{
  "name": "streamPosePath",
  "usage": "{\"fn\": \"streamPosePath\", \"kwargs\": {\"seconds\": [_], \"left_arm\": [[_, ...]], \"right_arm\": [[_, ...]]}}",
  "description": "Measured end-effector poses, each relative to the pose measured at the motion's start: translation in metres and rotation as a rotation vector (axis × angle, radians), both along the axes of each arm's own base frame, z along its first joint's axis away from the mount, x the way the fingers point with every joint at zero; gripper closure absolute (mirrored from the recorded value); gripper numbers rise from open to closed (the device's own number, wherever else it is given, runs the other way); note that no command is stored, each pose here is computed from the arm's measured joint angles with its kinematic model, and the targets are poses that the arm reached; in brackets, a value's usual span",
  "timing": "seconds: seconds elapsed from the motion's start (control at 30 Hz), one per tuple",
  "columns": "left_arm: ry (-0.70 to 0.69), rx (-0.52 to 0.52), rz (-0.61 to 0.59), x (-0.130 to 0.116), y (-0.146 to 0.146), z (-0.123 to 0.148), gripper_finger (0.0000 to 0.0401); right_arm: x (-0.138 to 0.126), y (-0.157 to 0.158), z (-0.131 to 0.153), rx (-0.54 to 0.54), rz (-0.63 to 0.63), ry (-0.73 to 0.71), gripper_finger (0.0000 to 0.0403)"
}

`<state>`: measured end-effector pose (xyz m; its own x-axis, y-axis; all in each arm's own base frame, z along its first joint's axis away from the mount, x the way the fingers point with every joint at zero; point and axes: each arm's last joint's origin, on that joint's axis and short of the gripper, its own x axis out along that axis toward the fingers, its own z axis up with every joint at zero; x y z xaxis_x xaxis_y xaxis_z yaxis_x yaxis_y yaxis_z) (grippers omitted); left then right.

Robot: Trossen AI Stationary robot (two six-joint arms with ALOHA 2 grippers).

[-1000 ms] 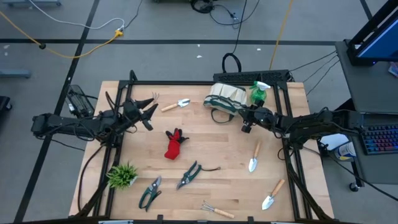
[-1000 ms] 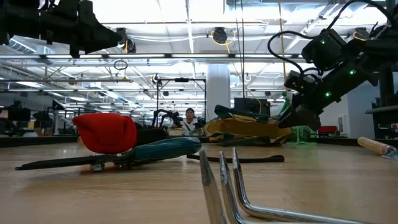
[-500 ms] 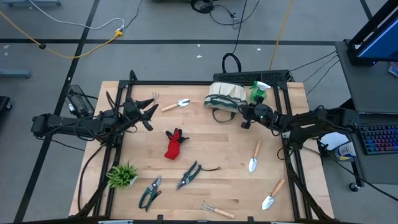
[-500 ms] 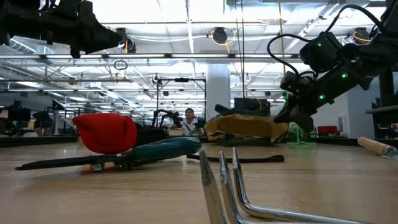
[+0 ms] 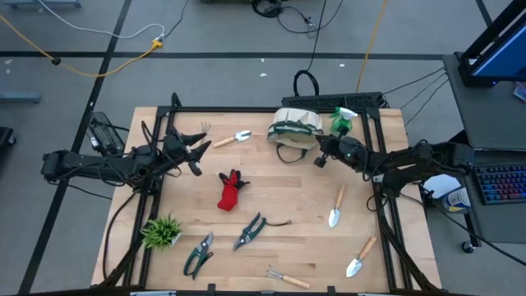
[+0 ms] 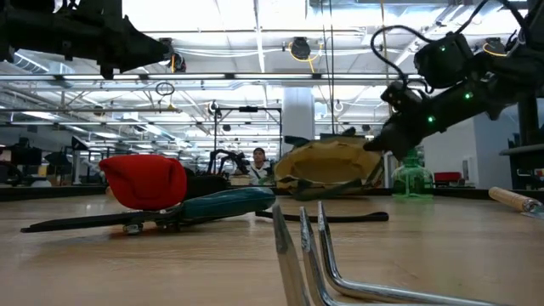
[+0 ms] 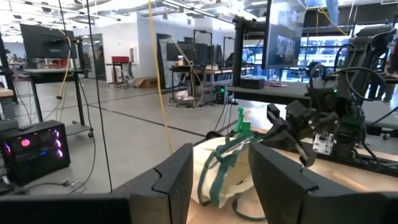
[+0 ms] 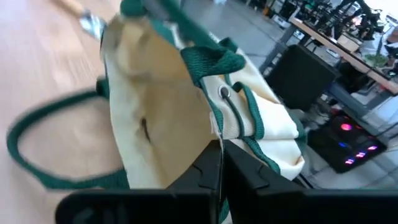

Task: Pick & Place Garden tools in Gardening bag
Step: Prepare the gardening bag

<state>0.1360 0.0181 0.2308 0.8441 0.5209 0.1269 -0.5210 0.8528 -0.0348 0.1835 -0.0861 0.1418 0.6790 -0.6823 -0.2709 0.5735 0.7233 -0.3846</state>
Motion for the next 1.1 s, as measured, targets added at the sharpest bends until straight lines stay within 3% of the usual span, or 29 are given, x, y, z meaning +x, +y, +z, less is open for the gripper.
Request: {"fn": "streamPosePath", "kwargs": {"seconds": [0.23,0.43,0.7,0.93,1.1], "left_arm": [[0.003,0.016,-0.081,0.001,-0.002,0.0,0.024],[-0.007,0.017,-0.232,0.003,-0.006,0.0,0.024],[-0.061,0.04,-0.412,0.008,-0.016,0.004,0.024],[0.009,0.149,-0.443,0.033,-0.027,-0.001,0.024],[0.128,0.13,-0.334,0.063,-0.027,0.003,0.024]], "right_arm": [[0.007,0.008,0.01,0.105,0.116,-0.213,0.0401],[0.009,0.012,0.012,0.257,0.099,-0.359,0.0401],[0.011,0.013,0.014,0.388,0.145,-0.443,0.0402],[0.014,0.012,0.017,0.419,0.136,-0.483,0.0402],[0.014,0.012,0.017,0.419,0.136,-0.482,0.0402]]}}
